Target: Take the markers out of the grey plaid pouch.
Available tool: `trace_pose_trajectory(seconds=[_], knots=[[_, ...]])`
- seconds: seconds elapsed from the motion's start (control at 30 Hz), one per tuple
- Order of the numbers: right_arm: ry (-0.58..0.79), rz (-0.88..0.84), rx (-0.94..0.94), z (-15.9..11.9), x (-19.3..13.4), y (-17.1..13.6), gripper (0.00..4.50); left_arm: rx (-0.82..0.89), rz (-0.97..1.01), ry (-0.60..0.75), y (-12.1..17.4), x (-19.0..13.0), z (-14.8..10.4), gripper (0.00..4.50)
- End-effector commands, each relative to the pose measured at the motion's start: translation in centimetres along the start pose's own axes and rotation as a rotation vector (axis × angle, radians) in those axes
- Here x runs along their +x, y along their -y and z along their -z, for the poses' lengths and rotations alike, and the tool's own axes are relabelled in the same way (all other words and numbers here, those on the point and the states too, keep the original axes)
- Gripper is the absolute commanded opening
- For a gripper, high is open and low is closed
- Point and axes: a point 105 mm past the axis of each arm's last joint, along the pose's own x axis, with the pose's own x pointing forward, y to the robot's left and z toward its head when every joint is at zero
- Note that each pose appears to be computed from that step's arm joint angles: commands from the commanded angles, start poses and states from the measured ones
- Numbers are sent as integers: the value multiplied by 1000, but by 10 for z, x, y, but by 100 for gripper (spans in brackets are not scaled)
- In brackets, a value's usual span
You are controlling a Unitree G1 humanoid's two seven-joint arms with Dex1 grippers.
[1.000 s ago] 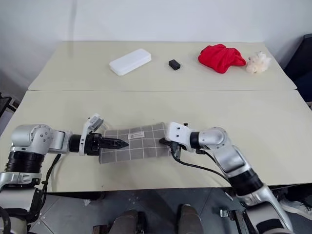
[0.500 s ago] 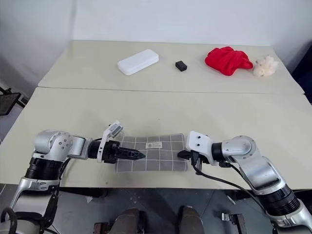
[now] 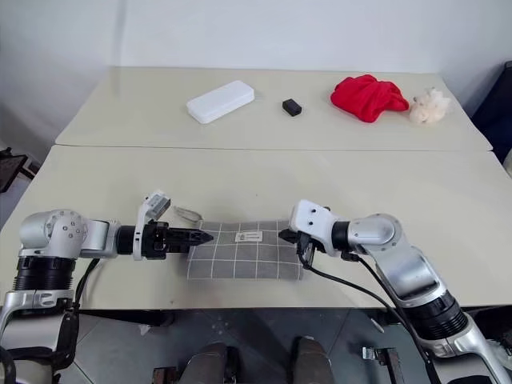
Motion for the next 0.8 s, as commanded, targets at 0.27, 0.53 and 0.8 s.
trace_pose_trajectory(seconds=[0.27, 0.53, 0.8], knots=[[18, 0, -82, 0, 4, -4, 1, -71, -15, -49, -4, 5, -6, 450], [4, 0, -140, 5, 1, -3, 0, -91, 17, -83, -2, 16, -2, 363], [0, -24, -177, 10, -1, -9, 0, -104, 39, -71, -1, 19, -3, 123]])
